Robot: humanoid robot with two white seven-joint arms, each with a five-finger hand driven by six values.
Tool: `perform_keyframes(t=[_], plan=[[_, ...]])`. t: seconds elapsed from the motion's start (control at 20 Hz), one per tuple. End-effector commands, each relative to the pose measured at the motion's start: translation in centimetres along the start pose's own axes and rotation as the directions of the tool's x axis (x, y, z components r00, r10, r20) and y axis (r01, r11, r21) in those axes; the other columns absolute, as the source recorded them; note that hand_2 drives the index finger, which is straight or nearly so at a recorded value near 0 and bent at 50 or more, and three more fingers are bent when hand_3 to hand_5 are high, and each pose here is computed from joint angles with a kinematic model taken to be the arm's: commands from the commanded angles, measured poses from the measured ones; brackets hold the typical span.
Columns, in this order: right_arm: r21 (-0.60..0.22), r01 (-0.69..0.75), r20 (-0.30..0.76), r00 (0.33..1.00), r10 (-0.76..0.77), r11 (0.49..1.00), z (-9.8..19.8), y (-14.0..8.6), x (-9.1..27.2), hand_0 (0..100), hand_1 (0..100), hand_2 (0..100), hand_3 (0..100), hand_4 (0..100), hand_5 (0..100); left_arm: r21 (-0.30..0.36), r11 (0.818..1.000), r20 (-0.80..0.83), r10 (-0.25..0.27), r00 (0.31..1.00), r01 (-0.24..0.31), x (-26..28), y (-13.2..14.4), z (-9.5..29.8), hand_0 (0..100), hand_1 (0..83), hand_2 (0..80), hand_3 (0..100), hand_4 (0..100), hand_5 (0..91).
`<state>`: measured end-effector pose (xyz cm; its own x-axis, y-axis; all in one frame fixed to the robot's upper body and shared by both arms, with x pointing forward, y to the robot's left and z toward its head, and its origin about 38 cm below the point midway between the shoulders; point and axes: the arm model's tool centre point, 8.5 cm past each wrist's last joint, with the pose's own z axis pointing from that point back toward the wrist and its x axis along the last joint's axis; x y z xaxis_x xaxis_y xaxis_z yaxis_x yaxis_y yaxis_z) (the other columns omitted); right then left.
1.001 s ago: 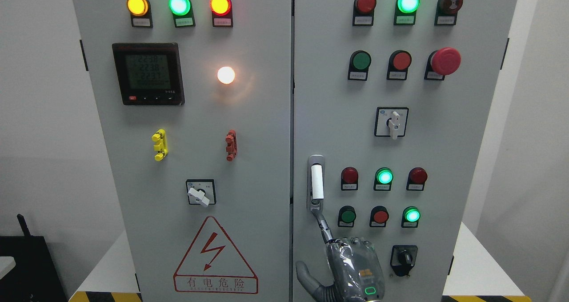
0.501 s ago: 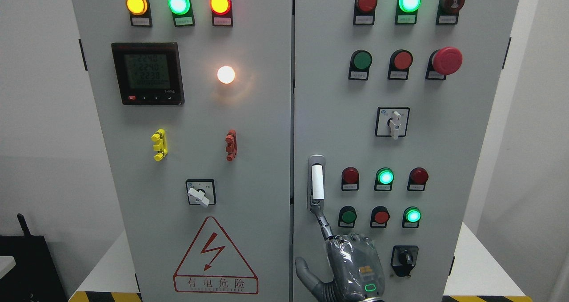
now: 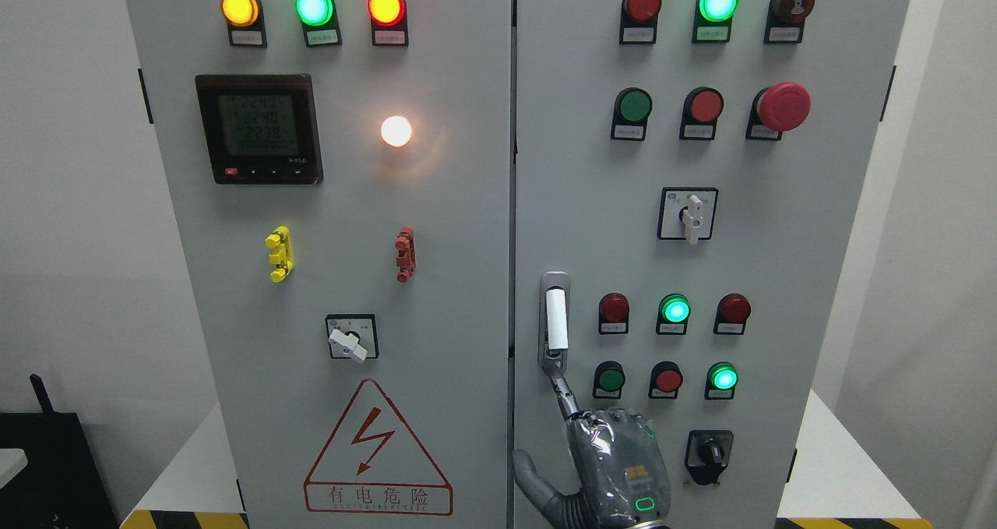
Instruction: Release door handle
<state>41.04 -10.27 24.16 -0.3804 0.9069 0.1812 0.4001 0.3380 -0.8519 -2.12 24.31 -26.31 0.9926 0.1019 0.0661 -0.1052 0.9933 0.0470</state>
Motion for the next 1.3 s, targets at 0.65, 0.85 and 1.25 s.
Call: perform_keyframes(t=[0.65,0.85,1.25], plan=[[-0.017,0.028,0.045,0.999,-0.027,0.999,3.3,-0.6,1.5,37,39,0,100,99,99,-0.005,1.000,0.030,0.000,1.000,0.000,1.0,-0.2,-0.1,12,38.9,0.0,0,0,0.0],[-0.063,0.032,0.078,0.997,-0.027,0.997,4.7,-1.5,1.5,39,40,0,100,100,98,-0.005,1.000,0.030,0.000,1.000,0.000,1.0,-0.2,-0.1,12,38.9,0.0,0,0,0.0],[-0.105,0.111,0.107,0.989,-0.100,0.988,5.0,-2.3,1.5,48,20,43,100,88,92,-0.005,1.000,0.030,0.002,1.000,-0.002,1.0,-0.2,-0.1,12,38.9,0.0,0,0,0.0]])
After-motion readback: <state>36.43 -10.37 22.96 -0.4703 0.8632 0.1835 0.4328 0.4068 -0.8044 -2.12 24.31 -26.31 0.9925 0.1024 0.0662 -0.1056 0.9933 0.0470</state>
